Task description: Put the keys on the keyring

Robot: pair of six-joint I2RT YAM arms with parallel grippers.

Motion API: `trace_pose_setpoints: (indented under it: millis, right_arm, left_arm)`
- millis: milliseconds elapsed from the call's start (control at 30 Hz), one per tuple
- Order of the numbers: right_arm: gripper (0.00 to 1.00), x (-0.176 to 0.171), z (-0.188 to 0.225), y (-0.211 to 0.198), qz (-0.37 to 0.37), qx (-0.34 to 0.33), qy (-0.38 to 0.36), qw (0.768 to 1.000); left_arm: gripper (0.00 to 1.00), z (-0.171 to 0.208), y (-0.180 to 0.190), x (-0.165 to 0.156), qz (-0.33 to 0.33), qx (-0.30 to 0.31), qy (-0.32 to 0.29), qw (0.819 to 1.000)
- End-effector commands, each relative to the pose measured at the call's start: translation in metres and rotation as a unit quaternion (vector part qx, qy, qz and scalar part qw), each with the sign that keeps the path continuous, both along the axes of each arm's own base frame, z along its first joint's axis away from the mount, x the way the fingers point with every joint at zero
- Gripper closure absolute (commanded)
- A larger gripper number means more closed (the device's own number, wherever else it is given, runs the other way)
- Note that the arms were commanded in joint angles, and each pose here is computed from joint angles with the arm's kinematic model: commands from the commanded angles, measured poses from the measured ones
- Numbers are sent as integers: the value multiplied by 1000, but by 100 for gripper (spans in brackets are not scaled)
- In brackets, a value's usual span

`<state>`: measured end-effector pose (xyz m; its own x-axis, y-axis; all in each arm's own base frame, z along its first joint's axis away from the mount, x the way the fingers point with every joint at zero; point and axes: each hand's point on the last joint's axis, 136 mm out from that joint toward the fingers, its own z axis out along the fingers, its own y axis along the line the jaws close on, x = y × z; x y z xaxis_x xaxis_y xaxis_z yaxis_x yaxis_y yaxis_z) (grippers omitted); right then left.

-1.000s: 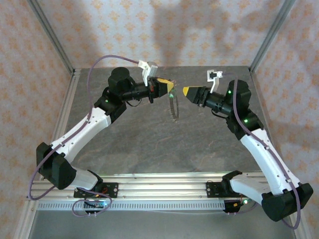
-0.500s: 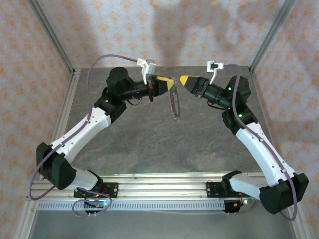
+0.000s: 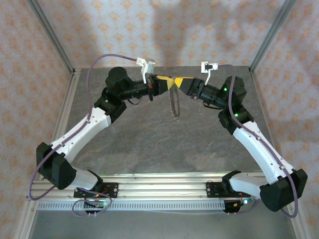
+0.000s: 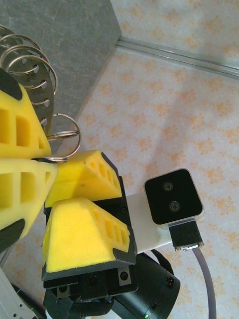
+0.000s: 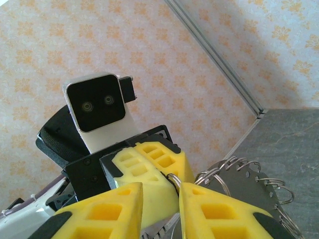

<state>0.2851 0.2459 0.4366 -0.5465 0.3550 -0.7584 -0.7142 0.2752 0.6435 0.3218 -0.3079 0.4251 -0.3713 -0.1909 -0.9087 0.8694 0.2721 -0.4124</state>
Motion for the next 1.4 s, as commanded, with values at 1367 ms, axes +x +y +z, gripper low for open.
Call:
trace_pose_setpoints:
  millis: [1367]
  right_arm:
    - [72,1,6,4,6,0,-22,1000]
  left_arm:
    - [100,29,6,-18,-14,-26,-45,999]
